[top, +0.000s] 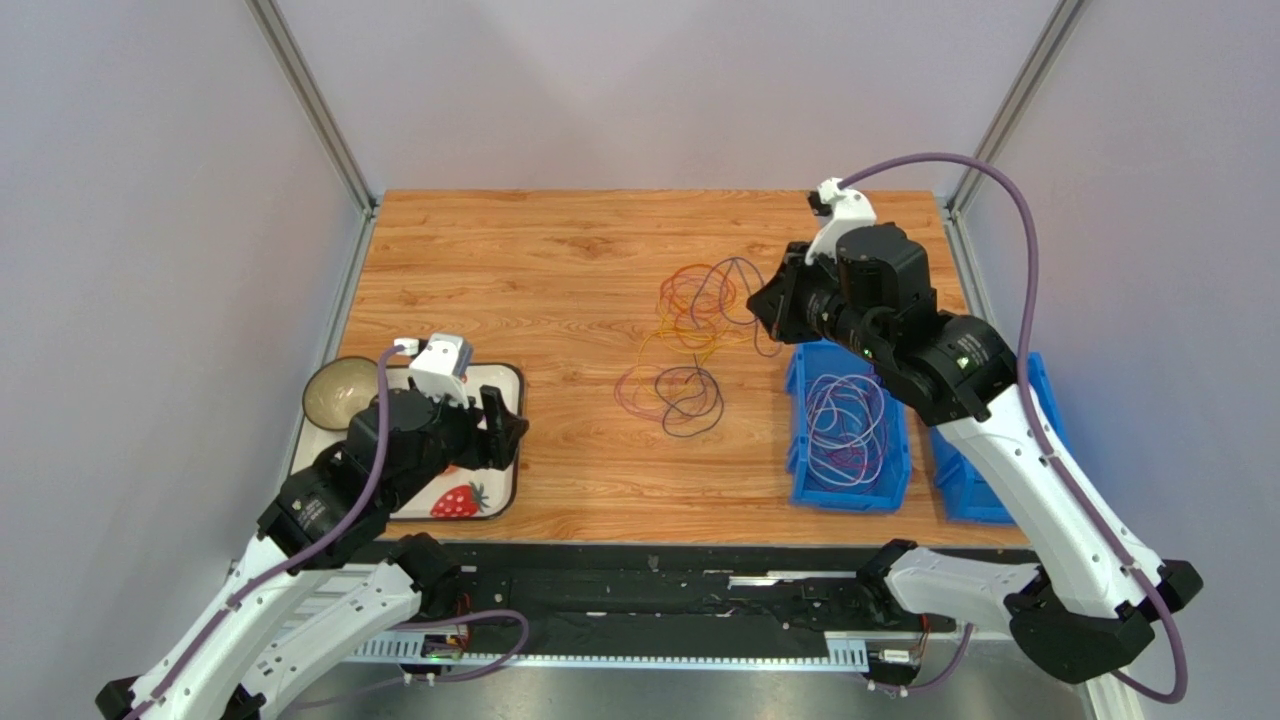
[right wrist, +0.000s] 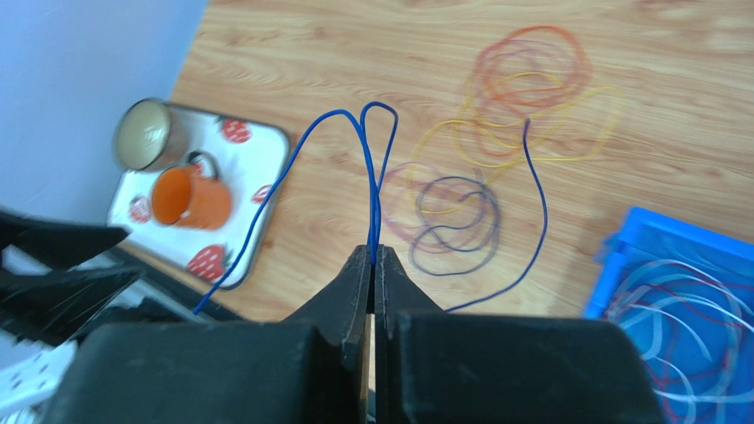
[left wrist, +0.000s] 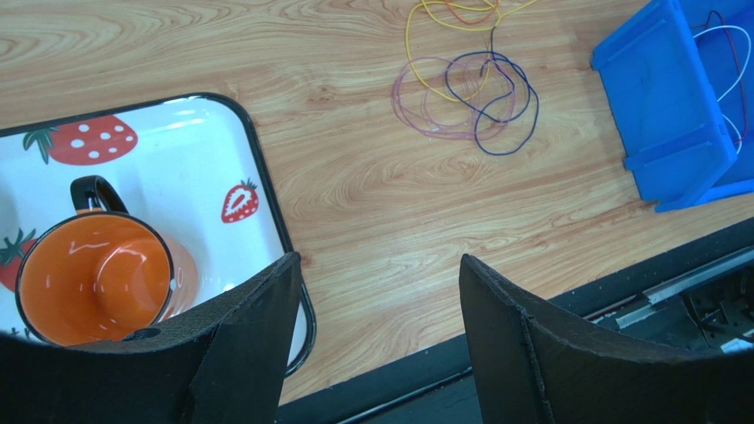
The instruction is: Untangle the cables
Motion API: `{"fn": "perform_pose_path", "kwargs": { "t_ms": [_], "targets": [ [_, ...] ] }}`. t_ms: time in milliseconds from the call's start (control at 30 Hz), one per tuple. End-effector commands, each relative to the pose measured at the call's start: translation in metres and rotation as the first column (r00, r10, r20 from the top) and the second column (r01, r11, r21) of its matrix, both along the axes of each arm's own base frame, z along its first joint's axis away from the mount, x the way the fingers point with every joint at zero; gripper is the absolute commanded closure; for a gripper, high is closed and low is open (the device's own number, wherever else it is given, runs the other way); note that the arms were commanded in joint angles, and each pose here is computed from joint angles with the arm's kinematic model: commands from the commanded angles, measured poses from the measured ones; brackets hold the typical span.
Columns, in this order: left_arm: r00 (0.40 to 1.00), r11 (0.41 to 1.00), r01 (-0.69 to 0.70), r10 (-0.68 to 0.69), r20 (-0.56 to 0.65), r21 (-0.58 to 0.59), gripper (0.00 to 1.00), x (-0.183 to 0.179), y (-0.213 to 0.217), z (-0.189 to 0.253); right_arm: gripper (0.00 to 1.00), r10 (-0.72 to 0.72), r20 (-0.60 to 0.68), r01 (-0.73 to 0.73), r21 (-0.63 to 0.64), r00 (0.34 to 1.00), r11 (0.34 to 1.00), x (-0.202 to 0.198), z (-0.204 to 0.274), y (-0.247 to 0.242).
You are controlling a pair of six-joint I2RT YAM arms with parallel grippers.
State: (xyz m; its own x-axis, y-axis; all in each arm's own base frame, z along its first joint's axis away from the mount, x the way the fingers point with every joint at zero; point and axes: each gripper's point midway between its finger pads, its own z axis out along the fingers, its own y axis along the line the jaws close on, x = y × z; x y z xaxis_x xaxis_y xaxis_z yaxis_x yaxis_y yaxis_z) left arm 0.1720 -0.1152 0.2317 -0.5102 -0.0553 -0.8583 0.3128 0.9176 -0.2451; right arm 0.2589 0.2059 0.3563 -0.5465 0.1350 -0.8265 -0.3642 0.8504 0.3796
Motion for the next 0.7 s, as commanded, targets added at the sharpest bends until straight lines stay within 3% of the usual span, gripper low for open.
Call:
{"fn": "perform_pose_path", "kwargs": {
  "t_ms": [0, 200, 433, 667],
  "targets": [
    [1.0, 1.0, 0.015, -0.015, 0.022, 0.004, 0.26, 0.001, -0.001, 0.004, 1.0, -0.243, 0.073, 0.249, -0.091, 0.967, 0.964, 0.008, 0.012, -0.061],
    [0.999, 1.0, 0.019, -0.019, 0.025, 0.005, 0.26, 0.002, -0.002, 0.004, 1.0, -0.464, 0.108, 0.475, -0.129, 0.879, 0.871, 0.005, 0.015, -0.122],
    [0.999, 1.0, 0.026, -0.025, 0.032, -0.003, 0.27, 0.0, -0.002, 0.006, 1.0, -0.688, 0.166, 0.707, -0.187, 0.707, 0.682, -0.012, 0.011, -0.186],
    [0.998, 0.999, 0.039, -0.039, 0.04, -0.009, 0.27, -0.001, -0.004, 0.007, 1.0, -0.818, 0.17, 0.834, -0.171, 0.549, 0.524, -0.02, 0.009, -0.232]
  ]
}}
